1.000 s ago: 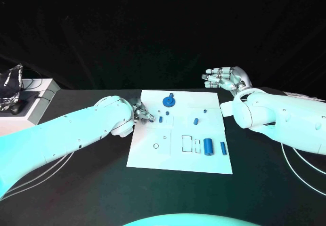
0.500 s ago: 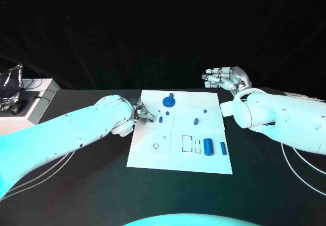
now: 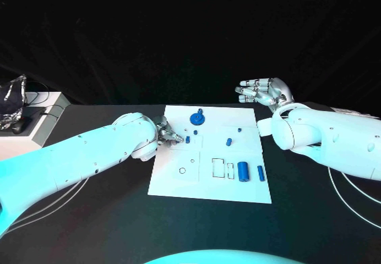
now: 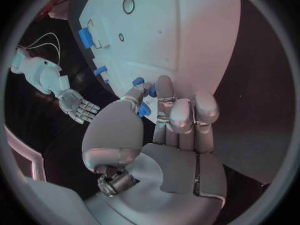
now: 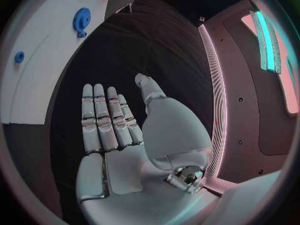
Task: Assemble the parts on the task board
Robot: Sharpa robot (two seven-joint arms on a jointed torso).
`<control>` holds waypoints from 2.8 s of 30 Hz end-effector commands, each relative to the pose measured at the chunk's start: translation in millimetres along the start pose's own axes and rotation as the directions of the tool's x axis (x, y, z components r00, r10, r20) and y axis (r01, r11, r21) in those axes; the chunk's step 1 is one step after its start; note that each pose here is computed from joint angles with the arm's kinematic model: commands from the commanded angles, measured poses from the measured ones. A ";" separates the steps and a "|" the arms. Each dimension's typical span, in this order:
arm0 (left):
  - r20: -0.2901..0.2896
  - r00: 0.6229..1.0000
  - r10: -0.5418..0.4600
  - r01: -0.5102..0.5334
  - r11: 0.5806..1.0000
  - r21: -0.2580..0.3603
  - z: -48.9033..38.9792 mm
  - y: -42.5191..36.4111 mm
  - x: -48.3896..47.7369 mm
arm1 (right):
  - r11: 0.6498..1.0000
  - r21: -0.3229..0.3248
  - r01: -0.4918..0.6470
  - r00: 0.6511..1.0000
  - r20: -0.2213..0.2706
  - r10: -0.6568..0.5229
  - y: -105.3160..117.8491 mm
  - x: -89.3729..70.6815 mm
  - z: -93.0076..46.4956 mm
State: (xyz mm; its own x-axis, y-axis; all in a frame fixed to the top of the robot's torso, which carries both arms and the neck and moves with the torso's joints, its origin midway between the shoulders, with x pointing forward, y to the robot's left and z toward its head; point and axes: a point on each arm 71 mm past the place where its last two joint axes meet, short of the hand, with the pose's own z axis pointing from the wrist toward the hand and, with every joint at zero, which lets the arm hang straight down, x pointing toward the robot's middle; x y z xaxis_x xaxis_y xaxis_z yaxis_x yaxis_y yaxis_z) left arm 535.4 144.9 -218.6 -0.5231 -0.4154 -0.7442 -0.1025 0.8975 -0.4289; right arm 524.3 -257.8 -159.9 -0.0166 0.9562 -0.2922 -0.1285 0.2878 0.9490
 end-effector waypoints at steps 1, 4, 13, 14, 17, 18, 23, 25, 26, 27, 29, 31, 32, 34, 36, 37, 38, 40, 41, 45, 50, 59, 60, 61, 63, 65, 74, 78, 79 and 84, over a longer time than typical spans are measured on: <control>-0.055 0.998 0.028 -0.028 0.999 -0.016 1.3 1.9 12.0 | 1.000 -0.012 -0.002 1.000 -0.014 0.002 1.1 1.4 0.0; -0.054 0.998 0.028 -0.029 0.999 -0.017 1.3 2.5 11.7 | 1.000 -0.012 -0.003 1.000 -0.015 0.002 1.1 1.4 0.0; -0.044 0.999 0.024 -0.025 0.999 -0.020 1.4 4.4 10.1 | 1.000 -0.011 -0.003 1.000 -0.015 0.003 1.0 1.2 -0.3; -0.044 0.999 0.024 -0.025 0.999 -0.021 1.3 4.7 10.0 | 1.000 -0.011 -0.003 1.000 -0.015 0.003 0.9 1.0 -0.3; -0.043 0.999 0.025 -0.026 0.999 -0.022 0.8 5.7 9.5 | 1.000 -0.010 -0.002 1.000 -0.014 0.002 0.8 0.5 -0.4; -0.043 0.999 0.026 -0.027 0.999 -0.022 0.7 5.9 9.5 | 1.000 -0.010 -0.002 1.000 -0.014 0.002 0.7 0.4 -0.4; -0.051 0.998 0.034 -0.036 0.999 -0.022 -1.7 8.2 9.1 | 1.000 -0.009 -0.001 1.000 -0.012 0.001 0.0 -0.6 -0.2; -0.054 0.998 0.037 -0.038 0.999 -0.021 -2.6 8.8 9.0 | 1.000 -0.008 -0.001 1.000 -0.012 0.001 -0.3 -0.8 -0.2; -0.056 0.998 0.037 -0.039 0.999 -0.021 -2.9 8.9 9.0 | 1.000 -0.008 -0.001 1.000 -0.012 0.001 -0.4 -0.8 -0.2; -0.056 0.998 0.038 -0.039 0.999 -0.021 -3.2 9.1 9.0 | 1.000 -0.007 -0.001 1.000 -0.012 0.001 -0.5 -0.9 -0.2; -0.059 0.998 0.039 -0.040 0.999 -0.020 -3.9 9.6 8.9 | 1.000 -0.007 -0.001 1.000 -0.012 0.001 -0.8 -0.8 -0.2; -0.059 0.998 0.039 -0.040 0.999 -0.020 -4.7 10.4 8.4 | 1.000 -0.006 -0.001 1.000 -0.012 0.001 -1.1 -0.7 -0.3; -0.059 0.998 0.038 -0.039 0.999 -0.020 -5.2 10.9 8.1 | 1.000 -0.006 -0.001 1.000 -0.012 0.001 -1.3 -0.7 -0.3; -0.057 0.998 0.036 -0.037 0.999 -0.018 -6.5 11.7 7.5 | 1.000 -0.005 -0.001 1.000 -0.011 0.000 -1.7 -0.9 -0.4; -0.056 0.998 0.035 -0.036 0.999 -0.016 -8.0 12.5 6.9 | 1.000 -0.004 0.000 1.000 -0.011 0.000 -2.2 -1.1 -0.5; -0.055 0.998 0.034 -0.035 0.999 -0.015 -8.5 12.7 6.7 | 1.000 -0.004 0.000 1.000 -0.011 0.000 -2.3 -1.1 -0.5; -0.054 0.998 0.033 -0.034 0.999 -0.013 -9.3 13.1 6.3 | 1.000 -0.004 0.000 1.000 -0.011 0.000 -2.5 -1.0 -0.5; -0.052 0.998 0.030 -0.031 0.999 -0.010 -10.9 13.8 5.6 | 1.000 -0.003 0.000 1.000 -0.011 0.000 -2.8 -0.9 -0.6; -0.052 0.998 0.028 -0.028 1.000 -0.007 -11.9 14.2 5.2 | 1.000 -0.003 0.000 1.000 -0.011 0.000 -2.9 -0.8 -0.7; -0.043 0.999 0.012 -0.012 1.000 0.012 -16.6 14.3 3.1 | 1.000 -0.002 -0.001 1.000 -0.012 0.001 -3.4 -0.5 -0.9; -0.032 0.999 -0.023 0.024 0.999 0.041 -24.0 15.2 -3.1 | 1.000 0.000 0.000 1.000 -0.012 0.000 -4.1 -1.0 -1.1; 0.046 0.990 -0.133 0.116 0.956 0.271 -42.1 2.1 -19.5 | 1.000 0.003 0.004 1.000 -0.005 -0.004 -6.5 -4.6 -0.8; 0.062 0.987 -0.148 0.122 0.943 0.311 -44.2 -0.6 -21.7 | 1.000 0.002 0.005 1.000 -0.004 -0.005 -6.9 -5.4 -0.5; 0.074 0.984 -0.160 0.125 0.932 0.341 -45.7 -2.8 -23.3 | 1.000 0.002 0.006 1.000 -0.002 -0.006 -7.3 -6.2 -0.1; 0.108 0.977 -0.182 0.121 0.900 0.418 -48.4 -8.4 -27.3 | 1.000 0.002 0.009 1.000 0.002 -0.009 -8.5 -8.4 0.9; 0.136 0.974 -0.181 0.100 0.883 0.458 -49.0 -12.4 -29.2 | 1.000 0.003 0.011 1.000 0.004 -0.011 -9.2 -9.7 1.5; 0.232 0.966 -0.111 -0.020 0.868 0.496 -39.0 -32.5 -26.4 | 1.000 0.004 0.010 1.000 0.001 -0.010 -11.3 -11.8 4.2; 0.247 0.967 -0.054 -0.085 0.850 0.519 -31.2 -42.4 -20.0 | 1.000 0.003 0.008 1.000 -0.003 -0.008 -11.3 -11.1 4.7; 0.250 0.967 -0.039 -0.101 0.847 0.522 -29.3 -43.8 -18.4 | 1.000 0.002 0.008 1.000 -0.004 -0.008 -11.2 -10.8 4.7; 0.267 0.963 0.038 -0.177 0.835 0.521 -17.5 -49.4 -9.4 | 1.000 -0.003 0.001 1.000 -0.017 -0.001 -10.0 -7.7 4.5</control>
State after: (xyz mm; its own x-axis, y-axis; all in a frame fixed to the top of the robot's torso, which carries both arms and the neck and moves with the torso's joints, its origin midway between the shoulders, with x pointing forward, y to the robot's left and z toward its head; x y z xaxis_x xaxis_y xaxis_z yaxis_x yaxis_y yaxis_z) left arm 531.8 112.2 -184.6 -0.3145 -0.4656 -0.8272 0.3560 0.7500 -0.5575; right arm 530.7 -271.8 -167.3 -0.0025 0.9530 -0.3028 -0.1112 0.3007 0.9472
